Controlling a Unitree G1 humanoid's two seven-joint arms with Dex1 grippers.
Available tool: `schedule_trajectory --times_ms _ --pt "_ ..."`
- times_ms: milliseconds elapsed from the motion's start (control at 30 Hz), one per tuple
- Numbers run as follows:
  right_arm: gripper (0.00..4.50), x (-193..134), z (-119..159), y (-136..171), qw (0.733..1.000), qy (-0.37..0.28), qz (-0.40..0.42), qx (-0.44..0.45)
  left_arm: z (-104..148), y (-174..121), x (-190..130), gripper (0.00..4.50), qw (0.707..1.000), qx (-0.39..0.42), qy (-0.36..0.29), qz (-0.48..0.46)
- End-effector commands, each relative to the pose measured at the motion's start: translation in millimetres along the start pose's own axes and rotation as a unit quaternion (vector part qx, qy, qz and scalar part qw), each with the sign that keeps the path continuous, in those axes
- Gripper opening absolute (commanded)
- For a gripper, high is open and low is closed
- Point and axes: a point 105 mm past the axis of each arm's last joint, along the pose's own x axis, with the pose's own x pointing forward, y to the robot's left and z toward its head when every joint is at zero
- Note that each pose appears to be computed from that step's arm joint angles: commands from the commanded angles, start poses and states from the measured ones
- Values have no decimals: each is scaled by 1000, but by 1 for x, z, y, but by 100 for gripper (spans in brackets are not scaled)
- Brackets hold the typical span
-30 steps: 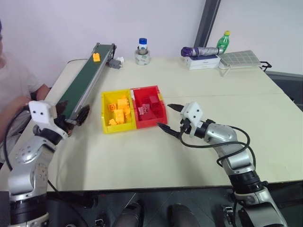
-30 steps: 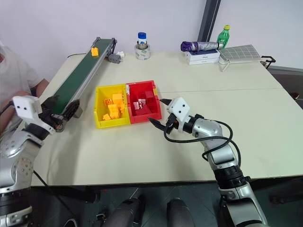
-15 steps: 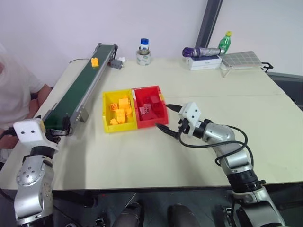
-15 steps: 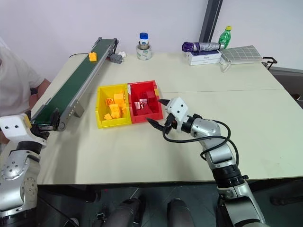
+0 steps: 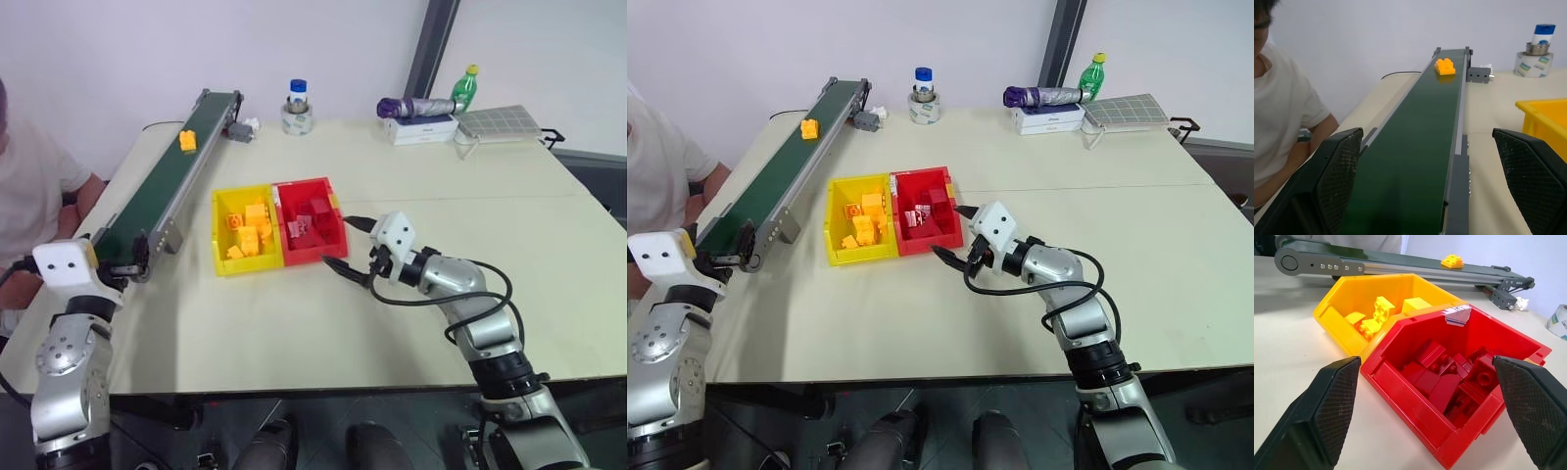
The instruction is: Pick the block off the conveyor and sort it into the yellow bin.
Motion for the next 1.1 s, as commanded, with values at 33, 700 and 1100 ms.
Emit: schedule_trajectory --times_ms 33,700,1100 --pt "450 2 15 -1 1000 -24 -1 -17 12 2 4 447 1000 9 -18 -6" --pt "450 6 21 -3 999 -39 -11 -25 14 7 73 447 997 -22 69 -32" --pt "450 2 20 -6 999 -36 -22 -28 12 6 119 447 993 -6 113 -32"
